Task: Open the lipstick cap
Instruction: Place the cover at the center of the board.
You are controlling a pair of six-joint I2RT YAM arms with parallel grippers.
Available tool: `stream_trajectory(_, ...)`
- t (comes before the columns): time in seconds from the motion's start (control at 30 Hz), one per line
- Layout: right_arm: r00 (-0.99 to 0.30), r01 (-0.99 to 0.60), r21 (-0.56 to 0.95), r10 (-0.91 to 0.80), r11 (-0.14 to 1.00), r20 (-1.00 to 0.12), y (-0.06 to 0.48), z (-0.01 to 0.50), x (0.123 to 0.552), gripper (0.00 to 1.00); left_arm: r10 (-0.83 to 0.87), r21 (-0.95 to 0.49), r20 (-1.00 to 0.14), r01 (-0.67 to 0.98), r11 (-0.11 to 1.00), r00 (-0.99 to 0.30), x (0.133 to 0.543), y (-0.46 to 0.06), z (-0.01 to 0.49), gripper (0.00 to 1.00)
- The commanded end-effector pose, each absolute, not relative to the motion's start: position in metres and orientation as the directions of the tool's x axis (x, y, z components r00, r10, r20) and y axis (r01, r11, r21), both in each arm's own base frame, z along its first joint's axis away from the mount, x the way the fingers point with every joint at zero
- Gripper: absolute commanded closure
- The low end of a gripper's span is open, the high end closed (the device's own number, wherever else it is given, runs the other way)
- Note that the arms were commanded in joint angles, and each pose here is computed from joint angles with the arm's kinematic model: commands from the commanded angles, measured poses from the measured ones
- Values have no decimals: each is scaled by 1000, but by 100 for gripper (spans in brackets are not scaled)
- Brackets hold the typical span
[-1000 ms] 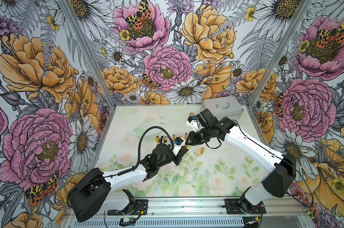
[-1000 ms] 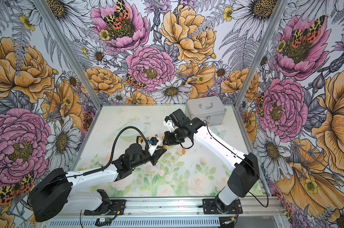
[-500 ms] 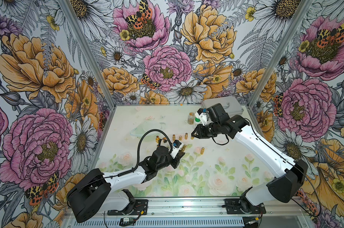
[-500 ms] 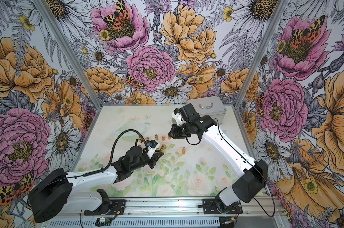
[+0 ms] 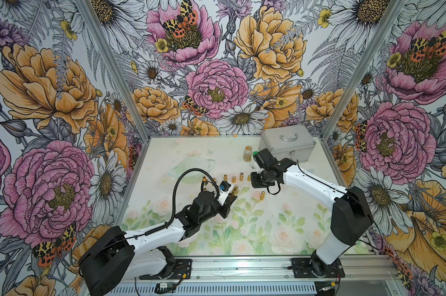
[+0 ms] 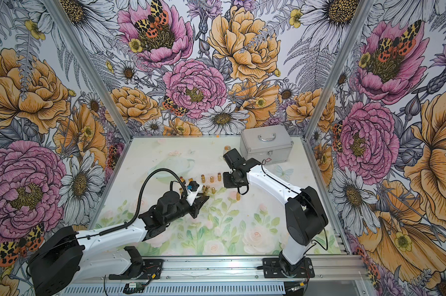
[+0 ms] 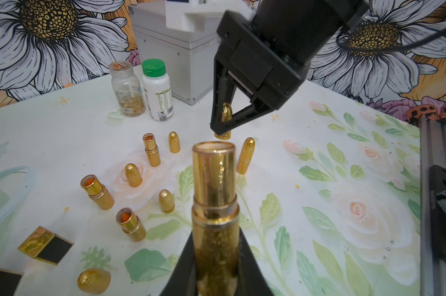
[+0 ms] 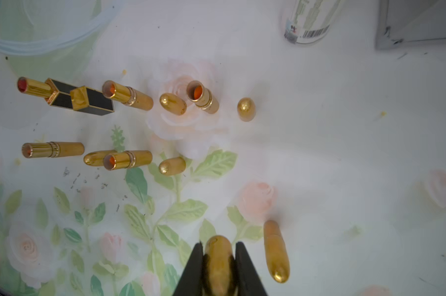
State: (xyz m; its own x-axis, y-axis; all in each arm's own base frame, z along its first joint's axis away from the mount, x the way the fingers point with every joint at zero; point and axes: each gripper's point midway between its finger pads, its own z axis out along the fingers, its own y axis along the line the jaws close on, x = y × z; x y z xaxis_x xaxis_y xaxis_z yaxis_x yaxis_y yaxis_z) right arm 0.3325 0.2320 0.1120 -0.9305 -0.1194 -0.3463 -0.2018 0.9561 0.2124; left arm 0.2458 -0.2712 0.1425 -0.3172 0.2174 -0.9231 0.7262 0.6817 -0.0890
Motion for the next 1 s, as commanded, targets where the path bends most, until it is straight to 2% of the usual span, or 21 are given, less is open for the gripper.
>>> stream_trajectory(0.0, -891, -208, 149, -124, 967, -437, 236, 105, 359, 80, 194, -89, -928, 695, 713, -318, 250, -263, 144, 100)
stream_trajectory(0.47, -898, -190, 44, -155, 981, -412, 235, 51, 379, 80, 175, -84, -934, 669, 739, -311, 252, -254, 145, 100)
stream_trajectory(0.97, -904, -204, 9, -185, 979, -386, 236, 26, 379, 78, 167, -84, -935, 656, 750, -311, 253, -249, 145, 100)
